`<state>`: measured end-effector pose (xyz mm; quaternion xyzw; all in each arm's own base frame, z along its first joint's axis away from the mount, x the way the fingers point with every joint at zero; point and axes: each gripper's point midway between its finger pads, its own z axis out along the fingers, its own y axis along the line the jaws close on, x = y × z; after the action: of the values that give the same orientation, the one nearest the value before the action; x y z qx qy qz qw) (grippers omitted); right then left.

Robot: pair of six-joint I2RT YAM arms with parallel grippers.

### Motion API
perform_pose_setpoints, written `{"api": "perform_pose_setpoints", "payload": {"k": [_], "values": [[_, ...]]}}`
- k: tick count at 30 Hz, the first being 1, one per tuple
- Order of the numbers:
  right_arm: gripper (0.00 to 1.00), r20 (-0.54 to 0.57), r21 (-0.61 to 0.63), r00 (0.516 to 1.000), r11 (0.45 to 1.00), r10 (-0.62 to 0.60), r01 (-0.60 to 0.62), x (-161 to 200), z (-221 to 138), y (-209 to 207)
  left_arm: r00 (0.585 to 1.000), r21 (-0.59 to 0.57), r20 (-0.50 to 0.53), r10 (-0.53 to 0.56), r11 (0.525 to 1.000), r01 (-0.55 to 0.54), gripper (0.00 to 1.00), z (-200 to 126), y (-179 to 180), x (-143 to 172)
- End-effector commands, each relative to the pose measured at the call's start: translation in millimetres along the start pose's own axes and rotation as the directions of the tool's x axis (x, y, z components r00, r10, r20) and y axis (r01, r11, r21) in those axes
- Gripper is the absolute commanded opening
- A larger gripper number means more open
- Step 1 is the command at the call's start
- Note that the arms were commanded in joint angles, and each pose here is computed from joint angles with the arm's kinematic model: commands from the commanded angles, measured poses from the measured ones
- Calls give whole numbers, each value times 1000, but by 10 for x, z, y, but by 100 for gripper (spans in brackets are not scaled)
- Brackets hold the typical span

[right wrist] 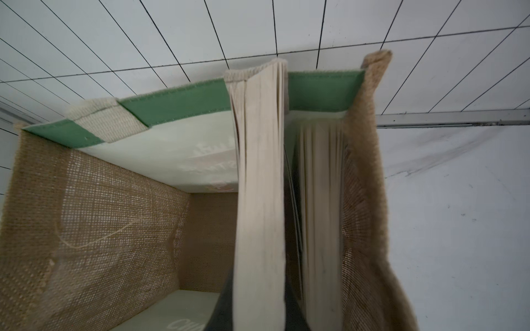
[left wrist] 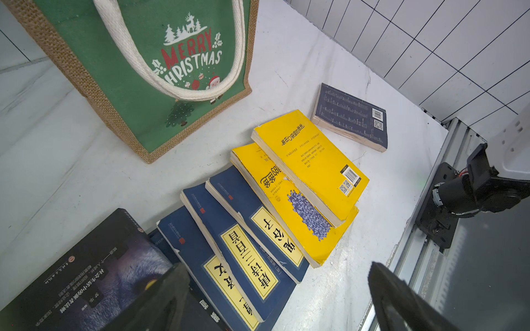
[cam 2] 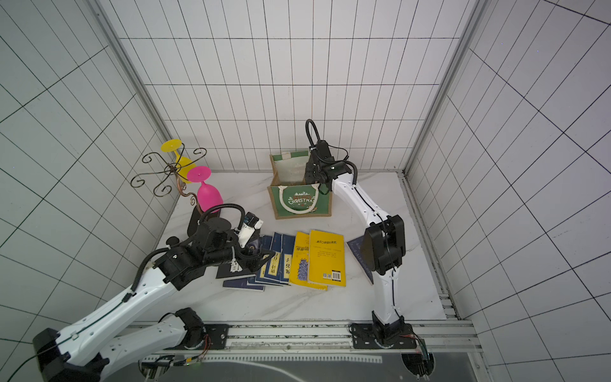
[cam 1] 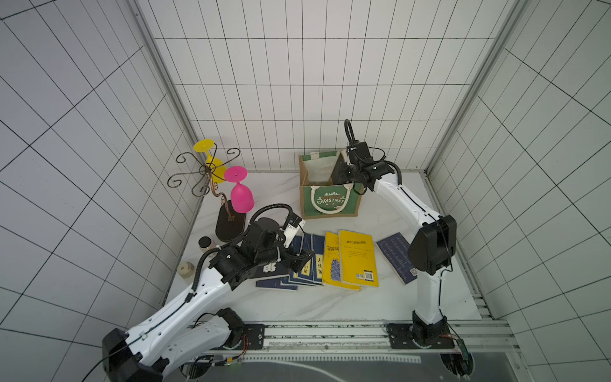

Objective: Put the books into the canvas bag
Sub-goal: Place the book in the canvas bag.

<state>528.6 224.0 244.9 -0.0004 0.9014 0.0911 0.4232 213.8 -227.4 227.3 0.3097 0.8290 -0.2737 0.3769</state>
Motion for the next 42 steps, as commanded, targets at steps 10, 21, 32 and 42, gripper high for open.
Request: {"api": "perform_pose_setpoints", "payload": {"k": [10, 21, 32, 42], "values": [[22, 129, 40, 990, 998, 52, -57, -366, -39, 122, 998, 11, 55, 21, 1000, -21, 97, -56, -21, -133], [47, 164, 17, 986, 999, 39, -43, -512, -175, 202, 998, 12, 61, 21, 1000, -22, 97, -68, -19, -141], [62, 227, -167, 973, 982, -50, 90, -837, -506, 587, 999, 12, 51, 14, 1000, -14, 98, -50, -11, -120], [83, 185, -249, 978, 959, -91, 136, -674, -573, 729, 999, 29, 38, 10, 1000, -12, 97, -17, -35, -101]]}}
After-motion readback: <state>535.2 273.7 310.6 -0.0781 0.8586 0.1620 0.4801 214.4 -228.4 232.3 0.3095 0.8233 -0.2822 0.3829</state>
